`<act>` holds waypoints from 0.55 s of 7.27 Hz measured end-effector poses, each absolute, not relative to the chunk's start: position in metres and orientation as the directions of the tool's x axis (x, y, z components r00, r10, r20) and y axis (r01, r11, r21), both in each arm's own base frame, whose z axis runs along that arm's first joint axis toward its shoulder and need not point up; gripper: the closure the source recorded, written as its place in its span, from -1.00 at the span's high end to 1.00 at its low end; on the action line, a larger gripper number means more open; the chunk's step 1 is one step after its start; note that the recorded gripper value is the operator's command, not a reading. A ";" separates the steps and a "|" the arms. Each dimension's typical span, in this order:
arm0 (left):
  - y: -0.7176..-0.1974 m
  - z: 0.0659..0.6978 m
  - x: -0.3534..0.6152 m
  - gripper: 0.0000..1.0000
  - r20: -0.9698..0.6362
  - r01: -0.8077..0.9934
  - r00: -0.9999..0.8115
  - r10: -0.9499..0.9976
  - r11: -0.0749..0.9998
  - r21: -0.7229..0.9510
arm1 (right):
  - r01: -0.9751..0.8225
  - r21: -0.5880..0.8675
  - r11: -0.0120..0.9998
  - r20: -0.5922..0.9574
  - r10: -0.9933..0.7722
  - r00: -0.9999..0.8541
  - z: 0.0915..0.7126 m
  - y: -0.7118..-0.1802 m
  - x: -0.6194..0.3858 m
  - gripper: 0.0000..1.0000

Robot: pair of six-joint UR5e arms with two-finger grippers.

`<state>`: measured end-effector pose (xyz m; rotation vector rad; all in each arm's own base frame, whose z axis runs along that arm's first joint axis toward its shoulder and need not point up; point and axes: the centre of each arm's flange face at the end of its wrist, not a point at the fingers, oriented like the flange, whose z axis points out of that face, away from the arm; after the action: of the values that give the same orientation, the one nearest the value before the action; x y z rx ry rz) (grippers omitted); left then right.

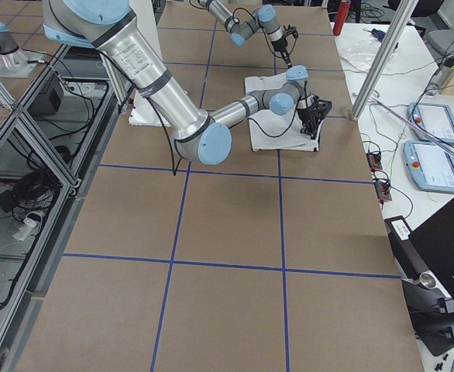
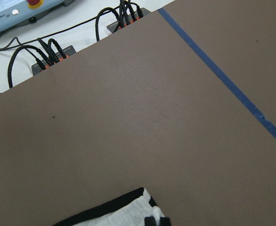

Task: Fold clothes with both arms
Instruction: 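Lower the hem onto the collar and open both grippers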

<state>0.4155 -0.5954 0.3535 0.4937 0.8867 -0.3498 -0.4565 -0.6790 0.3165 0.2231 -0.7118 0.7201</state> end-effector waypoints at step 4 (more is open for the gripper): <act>-0.610 0.373 0.417 -0.39 -0.794 0.493 0.604 -0.066 0.814 0.308 | -0.672 -0.045 0.739 0.659 0.528 0.536 0.327 -0.685 -0.460 -0.19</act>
<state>0.4173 -0.6095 0.3734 0.5421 0.8691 -0.3428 -0.4605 -0.6847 0.3265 0.2244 -0.7034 0.7218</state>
